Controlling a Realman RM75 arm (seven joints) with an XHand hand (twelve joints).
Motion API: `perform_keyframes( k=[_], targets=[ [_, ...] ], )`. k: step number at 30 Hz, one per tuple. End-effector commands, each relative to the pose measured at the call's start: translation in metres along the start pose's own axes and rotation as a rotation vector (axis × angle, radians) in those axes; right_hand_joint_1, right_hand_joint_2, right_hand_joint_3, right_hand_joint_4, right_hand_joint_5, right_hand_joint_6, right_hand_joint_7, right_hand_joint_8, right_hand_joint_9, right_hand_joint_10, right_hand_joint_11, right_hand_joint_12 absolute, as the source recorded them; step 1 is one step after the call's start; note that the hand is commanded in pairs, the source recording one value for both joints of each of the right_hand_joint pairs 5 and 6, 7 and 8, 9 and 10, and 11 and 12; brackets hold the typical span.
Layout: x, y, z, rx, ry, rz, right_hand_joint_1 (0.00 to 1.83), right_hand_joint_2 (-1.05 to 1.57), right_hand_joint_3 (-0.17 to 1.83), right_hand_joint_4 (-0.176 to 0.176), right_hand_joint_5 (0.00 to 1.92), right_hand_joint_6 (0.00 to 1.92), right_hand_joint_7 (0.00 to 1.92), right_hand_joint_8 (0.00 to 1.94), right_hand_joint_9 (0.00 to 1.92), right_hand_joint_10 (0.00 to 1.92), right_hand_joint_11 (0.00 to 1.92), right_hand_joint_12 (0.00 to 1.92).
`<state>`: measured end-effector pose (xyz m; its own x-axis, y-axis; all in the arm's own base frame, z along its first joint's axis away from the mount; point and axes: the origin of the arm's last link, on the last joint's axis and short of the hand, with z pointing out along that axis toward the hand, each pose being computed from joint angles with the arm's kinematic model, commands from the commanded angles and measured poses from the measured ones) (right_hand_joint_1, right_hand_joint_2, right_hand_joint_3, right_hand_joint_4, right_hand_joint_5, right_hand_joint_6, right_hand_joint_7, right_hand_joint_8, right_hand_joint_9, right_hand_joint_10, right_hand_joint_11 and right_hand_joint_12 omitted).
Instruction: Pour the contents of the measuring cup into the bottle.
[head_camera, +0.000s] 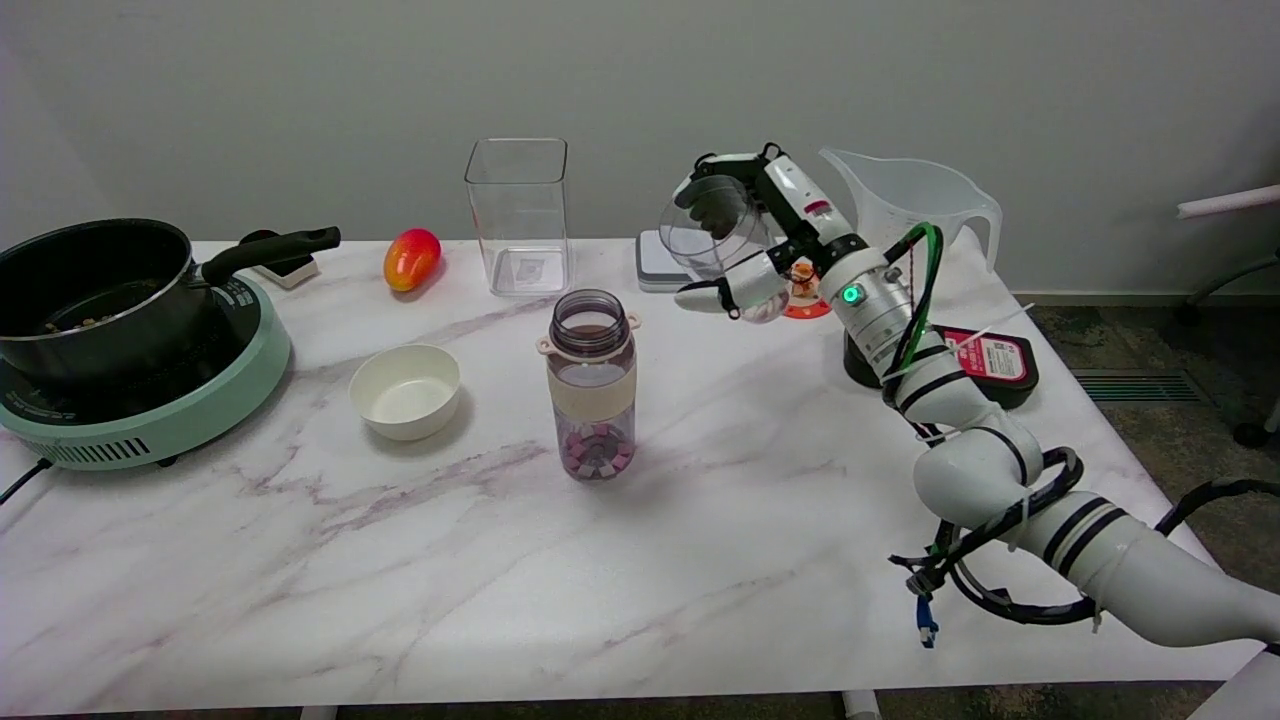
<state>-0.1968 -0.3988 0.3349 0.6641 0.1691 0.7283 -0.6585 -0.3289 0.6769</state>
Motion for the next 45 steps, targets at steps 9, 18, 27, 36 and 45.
perform_keyframes(
  k=[9,18,27,36,45],
  targets=[
    [0.03,-0.077,-0.042,0.078,-0.032,-0.402,1.54,0.61,0.97,0.0,1.39,1.39,1.39,1.39,1.32,1.32,1.11,1.11],
    [0.024,-0.095,-0.045,0.113,-0.064,-0.401,1.55,0.52,1.06,0.0,1.37,1.37,1.37,1.37,1.3,1.3,1.09,1.09],
    [0.007,-0.096,-0.04,0.119,-0.143,-0.437,1.57,0.32,1.26,0.0,1.32,1.32,1.33,1.33,1.27,1.27,1.05,1.05],
    [0.005,-0.094,-0.019,0.124,-0.176,-0.477,1.57,0.27,1.3,0.0,1.3,1.3,1.32,1.32,1.26,1.26,1.03,1.03],
    [-0.001,-0.097,-0.005,0.127,-0.218,-0.507,1.57,0.23,1.34,0.0,1.29,1.29,1.3,1.3,1.24,1.24,1.02,1.02]
  ],
)
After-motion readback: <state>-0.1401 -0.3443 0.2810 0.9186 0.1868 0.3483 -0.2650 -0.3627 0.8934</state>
